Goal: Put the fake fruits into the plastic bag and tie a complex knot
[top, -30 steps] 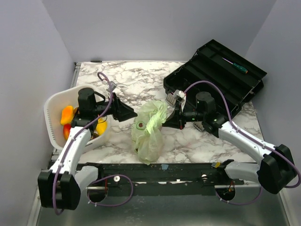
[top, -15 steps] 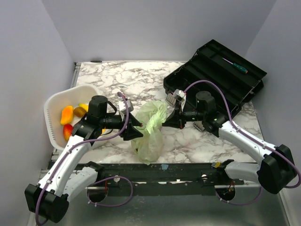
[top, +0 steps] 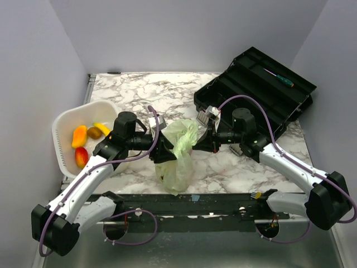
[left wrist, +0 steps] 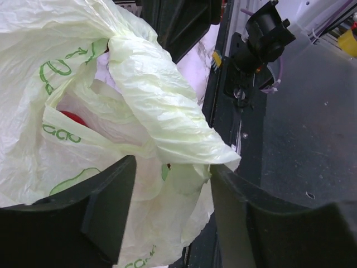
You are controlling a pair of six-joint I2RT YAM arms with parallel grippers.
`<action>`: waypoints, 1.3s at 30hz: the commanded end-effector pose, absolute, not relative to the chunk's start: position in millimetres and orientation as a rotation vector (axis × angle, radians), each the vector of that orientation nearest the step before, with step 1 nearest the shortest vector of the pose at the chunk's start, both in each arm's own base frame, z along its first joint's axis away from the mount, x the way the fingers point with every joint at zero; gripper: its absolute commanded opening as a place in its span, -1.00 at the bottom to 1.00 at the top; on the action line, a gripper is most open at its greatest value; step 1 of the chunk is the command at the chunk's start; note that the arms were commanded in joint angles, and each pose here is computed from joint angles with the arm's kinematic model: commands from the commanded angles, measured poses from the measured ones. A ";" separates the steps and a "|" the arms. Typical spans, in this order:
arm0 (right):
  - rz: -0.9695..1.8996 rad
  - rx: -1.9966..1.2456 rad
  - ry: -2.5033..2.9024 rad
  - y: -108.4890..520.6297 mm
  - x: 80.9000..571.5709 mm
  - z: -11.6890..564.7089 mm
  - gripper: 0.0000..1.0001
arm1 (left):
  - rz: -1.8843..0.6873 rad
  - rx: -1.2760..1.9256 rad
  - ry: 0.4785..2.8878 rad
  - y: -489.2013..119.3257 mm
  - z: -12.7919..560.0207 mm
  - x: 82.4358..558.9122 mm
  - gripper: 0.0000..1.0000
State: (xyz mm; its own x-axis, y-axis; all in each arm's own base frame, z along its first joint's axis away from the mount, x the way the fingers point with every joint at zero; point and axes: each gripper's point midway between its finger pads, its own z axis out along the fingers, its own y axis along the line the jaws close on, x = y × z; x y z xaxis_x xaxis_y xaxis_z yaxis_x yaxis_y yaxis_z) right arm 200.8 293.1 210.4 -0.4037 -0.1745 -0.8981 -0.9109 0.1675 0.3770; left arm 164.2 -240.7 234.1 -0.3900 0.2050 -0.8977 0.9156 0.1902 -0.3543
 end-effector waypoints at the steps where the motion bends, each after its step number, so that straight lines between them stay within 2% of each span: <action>1: 1.287 -1.053 1.674 295.8 200.7 224.0 -0.99 | -1.238 1.003 1.784 -245.5 231.0 175.7 -0.04; 5: 1.240 -1.011 1.711 291.5 206.4 222.6 -0.99 | -1.232 0.973 1.818 -240.5 228.7 176.4 -0.73; 7: 1.202 -0.982 1.737 283.5 213.5 221.1 -0.99 | -1.217 0.936 1.848 -232.5 224.1 178.0 -1.00; 15: 1.022 -0.848 1.998 208.7 244.4 164.7 -0.99 | -0.970 0.716 2.095 -177.9 173.7 211.3 -1.00; 22: 1.039 -0.916 1.986 206.5 239.1 147.4 -0.99 | -0.996 0.667 2.171 -180.9 160.5 221.6 -1.00; 29: 0.927 -0.948 2.061 191.7 238.3 125.0 -0.99 | -0.790 0.519 2.301 -146.5 147.8 248.4 -1.00; 36: 1.024 -1.105 1.851 210.6 223.0 149.6 -0.99 | -0.983 0.719 2.219 -197.6 156.5 220.6 -1.00; 37: 1.042 -1.135 1.843 212.3 219.8 149.4 -0.85 | -0.992 0.718 2.218 -199.7 156.7 220.8 -1.00; 39: 1.066 -1.177 1.839 214.0 216.4 149.7 -0.32 | -1.008 0.711 2.225 -202.1 157.0 222.0 -1.00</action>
State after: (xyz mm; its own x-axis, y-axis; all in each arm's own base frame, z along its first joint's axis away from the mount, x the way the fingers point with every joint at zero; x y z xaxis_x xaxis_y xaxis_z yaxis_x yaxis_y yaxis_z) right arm 229.2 206.5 142.1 -0.4075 -0.3276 -0.8524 -0.8872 0.3631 0.2847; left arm 218.9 -192.2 150.8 -0.6878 0.2312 -0.6881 0.6613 0.5906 -0.4626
